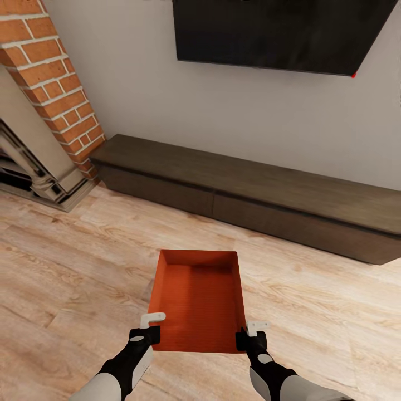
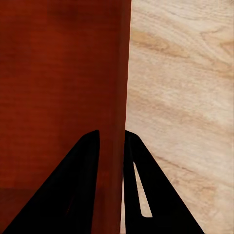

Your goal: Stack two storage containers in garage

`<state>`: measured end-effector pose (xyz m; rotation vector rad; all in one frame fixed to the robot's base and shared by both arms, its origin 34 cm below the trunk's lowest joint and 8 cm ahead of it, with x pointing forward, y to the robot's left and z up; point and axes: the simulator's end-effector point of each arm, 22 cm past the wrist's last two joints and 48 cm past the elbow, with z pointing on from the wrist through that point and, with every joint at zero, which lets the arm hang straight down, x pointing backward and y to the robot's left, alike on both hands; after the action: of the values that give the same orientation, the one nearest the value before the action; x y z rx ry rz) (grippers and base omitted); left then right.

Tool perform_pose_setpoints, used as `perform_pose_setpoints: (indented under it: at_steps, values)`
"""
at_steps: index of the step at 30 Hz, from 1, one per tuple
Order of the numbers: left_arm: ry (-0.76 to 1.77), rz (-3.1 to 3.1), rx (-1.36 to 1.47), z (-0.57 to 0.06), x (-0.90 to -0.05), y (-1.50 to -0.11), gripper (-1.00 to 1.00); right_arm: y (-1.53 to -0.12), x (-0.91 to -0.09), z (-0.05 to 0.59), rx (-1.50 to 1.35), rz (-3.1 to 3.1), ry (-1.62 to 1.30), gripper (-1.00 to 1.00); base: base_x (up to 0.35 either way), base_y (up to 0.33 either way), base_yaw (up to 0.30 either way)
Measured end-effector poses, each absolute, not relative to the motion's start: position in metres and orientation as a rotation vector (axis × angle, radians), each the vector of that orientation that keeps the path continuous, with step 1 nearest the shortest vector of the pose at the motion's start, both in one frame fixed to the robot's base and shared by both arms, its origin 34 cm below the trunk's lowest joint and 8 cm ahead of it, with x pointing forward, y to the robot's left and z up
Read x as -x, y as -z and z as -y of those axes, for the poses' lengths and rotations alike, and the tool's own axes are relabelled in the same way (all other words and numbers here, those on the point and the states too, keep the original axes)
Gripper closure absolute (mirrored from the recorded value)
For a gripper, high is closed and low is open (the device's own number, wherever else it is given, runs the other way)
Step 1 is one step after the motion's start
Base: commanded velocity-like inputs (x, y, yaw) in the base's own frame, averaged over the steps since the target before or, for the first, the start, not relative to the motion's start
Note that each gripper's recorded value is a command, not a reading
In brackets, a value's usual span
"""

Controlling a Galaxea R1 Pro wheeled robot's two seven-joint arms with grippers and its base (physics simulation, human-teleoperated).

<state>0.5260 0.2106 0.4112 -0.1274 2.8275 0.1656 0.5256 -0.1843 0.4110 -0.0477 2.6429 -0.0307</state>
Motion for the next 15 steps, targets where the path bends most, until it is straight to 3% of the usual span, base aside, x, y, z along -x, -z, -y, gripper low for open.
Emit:
perform_pose_setpoints:
  at_steps: [15]
  values:
    - [-0.166,-2.828,0.127,-0.211,-0.527,-0.436,1.0,-0.436,-0.526,0.184,0.047,-2.643,0.031,1.0,0.0,0.0,0.0]
